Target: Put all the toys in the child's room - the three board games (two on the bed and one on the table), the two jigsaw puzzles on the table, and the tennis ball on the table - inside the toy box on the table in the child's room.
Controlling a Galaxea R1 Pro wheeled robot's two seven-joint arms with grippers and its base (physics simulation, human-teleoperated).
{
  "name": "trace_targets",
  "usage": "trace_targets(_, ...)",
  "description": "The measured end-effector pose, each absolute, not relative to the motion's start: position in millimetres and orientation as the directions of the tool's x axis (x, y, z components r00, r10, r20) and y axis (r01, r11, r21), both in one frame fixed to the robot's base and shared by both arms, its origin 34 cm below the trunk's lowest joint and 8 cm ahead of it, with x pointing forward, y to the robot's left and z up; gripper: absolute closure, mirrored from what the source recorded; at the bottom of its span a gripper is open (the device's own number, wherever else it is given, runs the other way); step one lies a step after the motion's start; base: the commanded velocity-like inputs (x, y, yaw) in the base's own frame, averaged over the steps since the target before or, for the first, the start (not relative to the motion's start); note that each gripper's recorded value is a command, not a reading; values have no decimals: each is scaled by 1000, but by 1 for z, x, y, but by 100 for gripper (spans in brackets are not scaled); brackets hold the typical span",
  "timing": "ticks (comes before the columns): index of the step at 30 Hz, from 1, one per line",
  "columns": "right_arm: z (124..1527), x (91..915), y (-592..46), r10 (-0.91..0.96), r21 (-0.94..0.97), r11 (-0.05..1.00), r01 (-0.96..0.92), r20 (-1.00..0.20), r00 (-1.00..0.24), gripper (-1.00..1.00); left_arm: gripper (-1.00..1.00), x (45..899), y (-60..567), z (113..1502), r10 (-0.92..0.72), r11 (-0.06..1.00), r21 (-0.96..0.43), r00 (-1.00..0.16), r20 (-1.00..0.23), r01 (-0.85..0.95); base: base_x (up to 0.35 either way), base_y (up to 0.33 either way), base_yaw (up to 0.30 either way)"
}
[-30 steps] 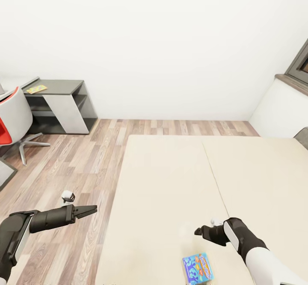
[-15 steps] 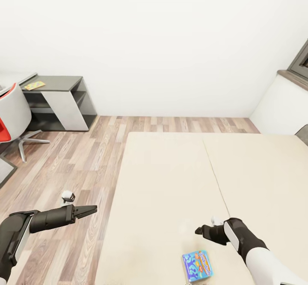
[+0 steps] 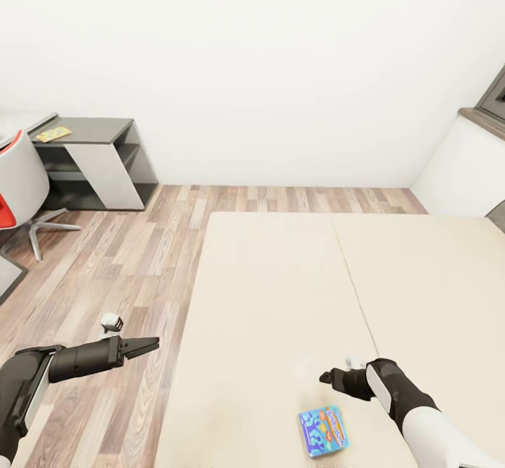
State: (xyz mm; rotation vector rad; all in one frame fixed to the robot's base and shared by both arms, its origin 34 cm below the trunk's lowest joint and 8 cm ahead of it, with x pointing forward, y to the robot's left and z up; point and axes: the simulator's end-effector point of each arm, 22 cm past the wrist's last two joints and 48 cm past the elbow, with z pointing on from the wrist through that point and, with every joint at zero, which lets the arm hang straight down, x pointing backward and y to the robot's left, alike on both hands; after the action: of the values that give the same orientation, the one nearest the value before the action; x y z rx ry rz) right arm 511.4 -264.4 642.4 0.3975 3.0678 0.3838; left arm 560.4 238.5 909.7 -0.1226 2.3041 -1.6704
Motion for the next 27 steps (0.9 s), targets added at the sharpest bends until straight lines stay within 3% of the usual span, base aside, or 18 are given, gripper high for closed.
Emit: trace_targets(27,621,513,-275,234,173,960,222,-55,-971,-100,-100,556,239,890,-237,324,-944,-961,-142,59,0,0,0)
